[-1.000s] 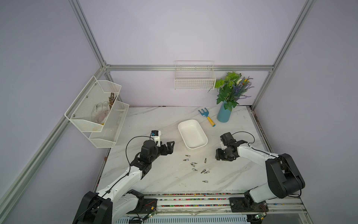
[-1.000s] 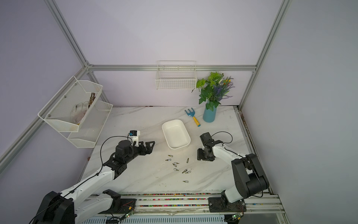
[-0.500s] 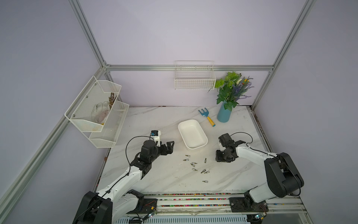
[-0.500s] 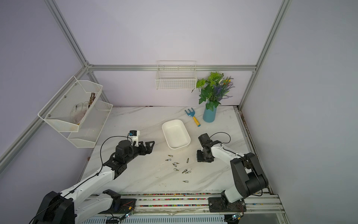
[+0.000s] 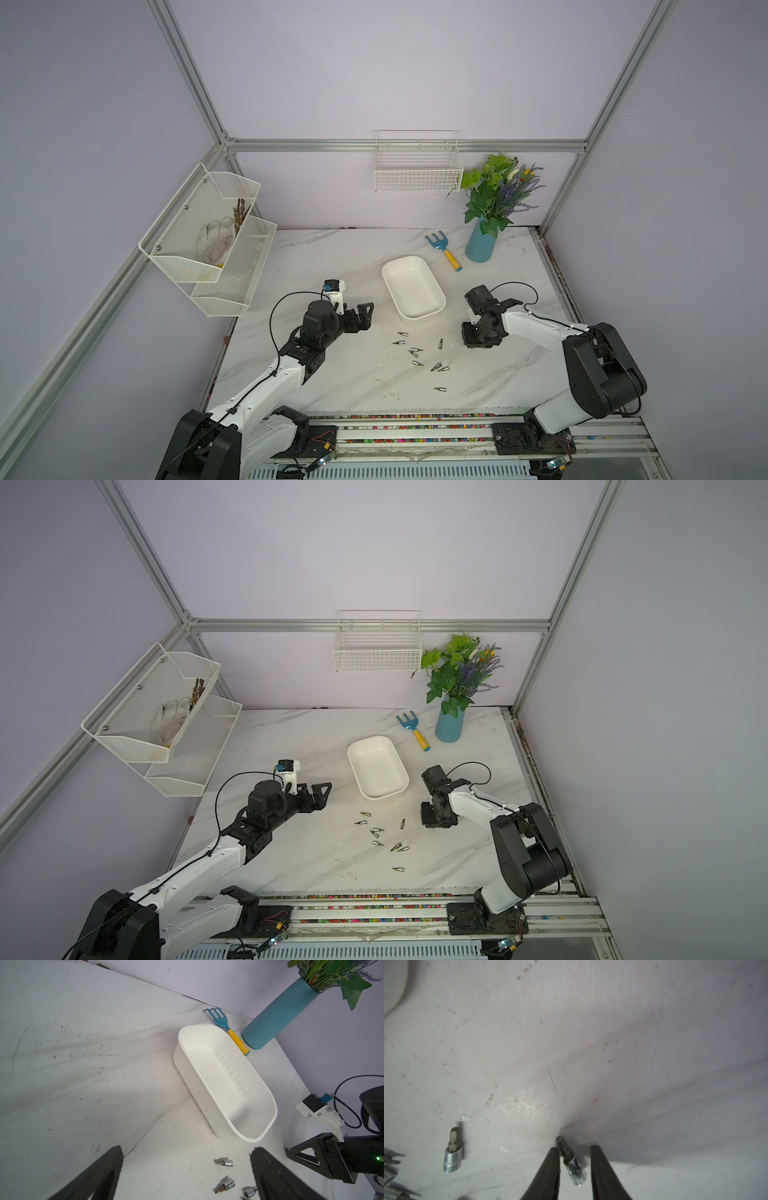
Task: Put the bit on the desktop into the storage box
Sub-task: Pick up the screwdriver bit from the center of the board.
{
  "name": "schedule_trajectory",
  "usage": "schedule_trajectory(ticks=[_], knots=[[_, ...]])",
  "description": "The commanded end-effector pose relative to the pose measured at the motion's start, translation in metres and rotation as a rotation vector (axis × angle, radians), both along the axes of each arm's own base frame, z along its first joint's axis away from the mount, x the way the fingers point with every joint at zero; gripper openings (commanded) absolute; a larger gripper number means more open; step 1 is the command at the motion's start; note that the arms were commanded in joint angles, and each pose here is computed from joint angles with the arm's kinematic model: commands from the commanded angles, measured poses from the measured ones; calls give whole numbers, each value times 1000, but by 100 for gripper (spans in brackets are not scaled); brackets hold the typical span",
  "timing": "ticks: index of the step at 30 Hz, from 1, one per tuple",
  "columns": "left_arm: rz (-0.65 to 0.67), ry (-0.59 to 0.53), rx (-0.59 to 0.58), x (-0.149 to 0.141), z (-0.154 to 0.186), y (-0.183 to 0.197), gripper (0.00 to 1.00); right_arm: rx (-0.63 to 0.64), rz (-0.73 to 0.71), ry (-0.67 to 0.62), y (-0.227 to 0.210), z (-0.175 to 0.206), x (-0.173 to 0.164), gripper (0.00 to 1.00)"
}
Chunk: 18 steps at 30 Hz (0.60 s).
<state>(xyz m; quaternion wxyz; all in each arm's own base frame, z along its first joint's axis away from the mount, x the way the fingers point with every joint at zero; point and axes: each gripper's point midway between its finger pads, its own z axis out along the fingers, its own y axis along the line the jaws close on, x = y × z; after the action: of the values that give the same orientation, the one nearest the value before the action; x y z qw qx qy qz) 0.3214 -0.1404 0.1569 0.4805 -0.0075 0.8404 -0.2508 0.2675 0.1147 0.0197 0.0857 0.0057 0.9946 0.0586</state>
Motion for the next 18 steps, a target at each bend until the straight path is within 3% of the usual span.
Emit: schedule_trajectory(ticks=[1, 8, 18], knots=[[3, -43, -7, 5, 14, -1, 100, -36, 6, 43, -3, -11, -8, 25], [5, -42, -6, 4, 14, -1, 100, -53, 17, 62, -2, -15, -12, 22], [10, -44, -4, 4, 15, 0, 100, -102, 26, 92, -3, -18, -20, 25]])
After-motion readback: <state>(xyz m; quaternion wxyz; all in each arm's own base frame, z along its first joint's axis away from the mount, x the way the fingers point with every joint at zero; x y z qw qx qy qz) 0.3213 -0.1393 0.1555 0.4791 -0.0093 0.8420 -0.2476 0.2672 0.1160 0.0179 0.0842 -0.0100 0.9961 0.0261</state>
